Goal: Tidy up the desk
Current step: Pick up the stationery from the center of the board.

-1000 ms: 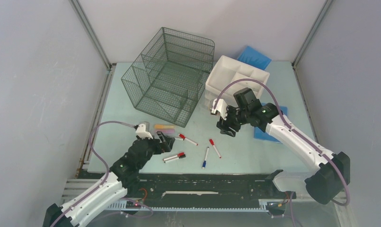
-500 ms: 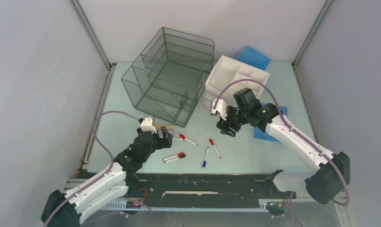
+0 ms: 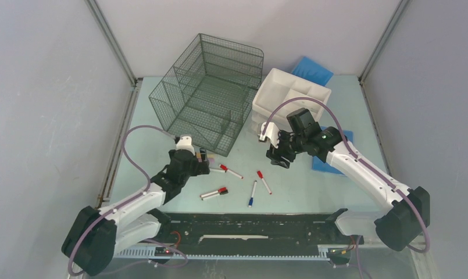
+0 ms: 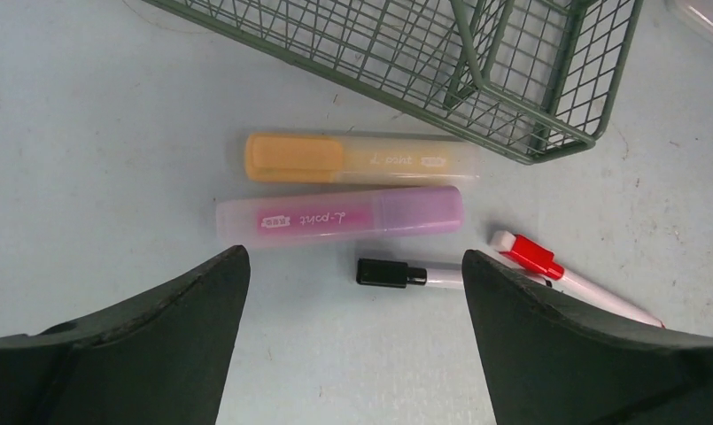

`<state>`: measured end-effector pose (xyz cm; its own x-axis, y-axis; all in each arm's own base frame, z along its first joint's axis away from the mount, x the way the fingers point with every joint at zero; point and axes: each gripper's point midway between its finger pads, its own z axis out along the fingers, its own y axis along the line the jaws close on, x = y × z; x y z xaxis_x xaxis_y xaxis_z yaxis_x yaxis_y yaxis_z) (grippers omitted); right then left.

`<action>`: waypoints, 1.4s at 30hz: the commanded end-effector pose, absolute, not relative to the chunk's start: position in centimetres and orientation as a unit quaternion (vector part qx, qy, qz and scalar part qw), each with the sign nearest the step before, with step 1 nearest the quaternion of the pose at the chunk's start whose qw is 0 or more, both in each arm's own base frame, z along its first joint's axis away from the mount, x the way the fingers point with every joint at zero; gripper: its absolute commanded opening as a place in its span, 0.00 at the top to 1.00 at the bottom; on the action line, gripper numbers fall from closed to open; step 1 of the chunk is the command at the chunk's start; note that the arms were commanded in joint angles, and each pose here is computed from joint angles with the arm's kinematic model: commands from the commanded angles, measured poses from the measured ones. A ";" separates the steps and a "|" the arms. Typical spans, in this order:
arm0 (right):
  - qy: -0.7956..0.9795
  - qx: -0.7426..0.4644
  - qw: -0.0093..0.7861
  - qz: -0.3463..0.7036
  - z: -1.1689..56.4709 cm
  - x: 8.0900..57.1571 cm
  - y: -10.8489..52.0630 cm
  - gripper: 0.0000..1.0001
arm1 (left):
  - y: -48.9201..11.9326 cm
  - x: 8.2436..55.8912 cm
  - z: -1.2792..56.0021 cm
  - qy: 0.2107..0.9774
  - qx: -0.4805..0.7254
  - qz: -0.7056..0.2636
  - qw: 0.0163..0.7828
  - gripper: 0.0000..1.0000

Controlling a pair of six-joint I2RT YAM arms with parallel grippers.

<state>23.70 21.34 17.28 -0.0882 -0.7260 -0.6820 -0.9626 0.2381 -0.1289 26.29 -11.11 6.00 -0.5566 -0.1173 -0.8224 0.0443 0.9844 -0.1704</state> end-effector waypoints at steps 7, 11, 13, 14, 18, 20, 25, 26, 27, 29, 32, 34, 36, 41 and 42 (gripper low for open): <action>0.706 -0.599 0.327 0.186 17.4 23.2 21.5 0.33 | -11.9 30.6 7.4 0.868 -0.009 -0.105 0.486 0.14; 0.707 -0.600 0.325 0.185 17.3 23.2 21.5 0.34 | -12.1 31.0 6.7 0.876 -0.015 -0.114 0.468 0.21; 0.707 -0.600 0.325 0.183 17.3 23.3 21.4 0.34 | -12.1 31.0 6.1 0.882 -0.017 -0.114 0.457 0.25; 0.707 -0.600 0.325 0.183 17.2 23.3 21.4 0.34 | -12.2 31.0 5.9 0.885 -0.019 -0.115 0.452 0.27; 0.708 -0.601 0.323 0.183 17.2 23.3 21.4 0.33 | -12.5 30.7 5.3 0.888 -0.028 -0.126 0.440 0.29; 0.708 -0.601 0.322 0.182 17.1 23.3 21.3 0.33 | -12.6 30.4 5.1 0.889 -0.031 -0.133 0.438 0.29; 0.708 -0.602 0.321 0.182 17.0 23.3 21.4 0.33 | -12.5 29.6 4.1 0.897 -0.039 -0.136 0.419 0.28; 0.708 -0.602 0.322 0.181 17.1 23.3 21.3 0.34 | -12.5 29.4 3.8 0.899 -0.041 -0.137 0.415 0.27; 0.708 -0.602 0.321 0.182 17.0 23.3 21.4 0.34 | -12.6 29.2 3.7 0.900 -0.042 -0.140 0.412 0.25; 0.708 -0.602 0.322 0.181 17.1 23.3 21.4 0.33 | -12.7 28.9 3.5 0.901 -0.043 -0.145 0.407 0.24; 0.708 -0.602 0.321 0.182 17.0 23.2 21.3 0.33 | -12.8 28.5 3.3 0.902 -0.044 -0.150 0.403 0.23; 0.709 -0.602 0.320 0.181 17.0 23.2 21.3 0.33 | -12.9 28.2 3.2 0.903 -0.044 -0.156 0.398 0.23; 0.709 -0.602 0.320 0.181 17.0 23.3 21.3 0.34 | -13.1 27.8 3.3 0.903 -0.044 -0.164 0.395 0.23; 0.709 -0.603 0.319 0.180 16.9 23.3 21.3 0.33 | -13.5 26.6 3.7 0.900 -0.055 -0.190 0.389 0.23; 0.709 -0.603 0.318 0.180 16.9 23.2 21.3 0.34 | -13.5 26.4 3.7 0.900 -0.059 -0.192 0.388 0.23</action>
<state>23.49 21.13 17.07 -0.0841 -0.7355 -0.6723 -0.9654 0.2273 -0.1279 27.84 -13.06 3.86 -0.6631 -0.2150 -0.7170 0.0565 0.9408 -0.3343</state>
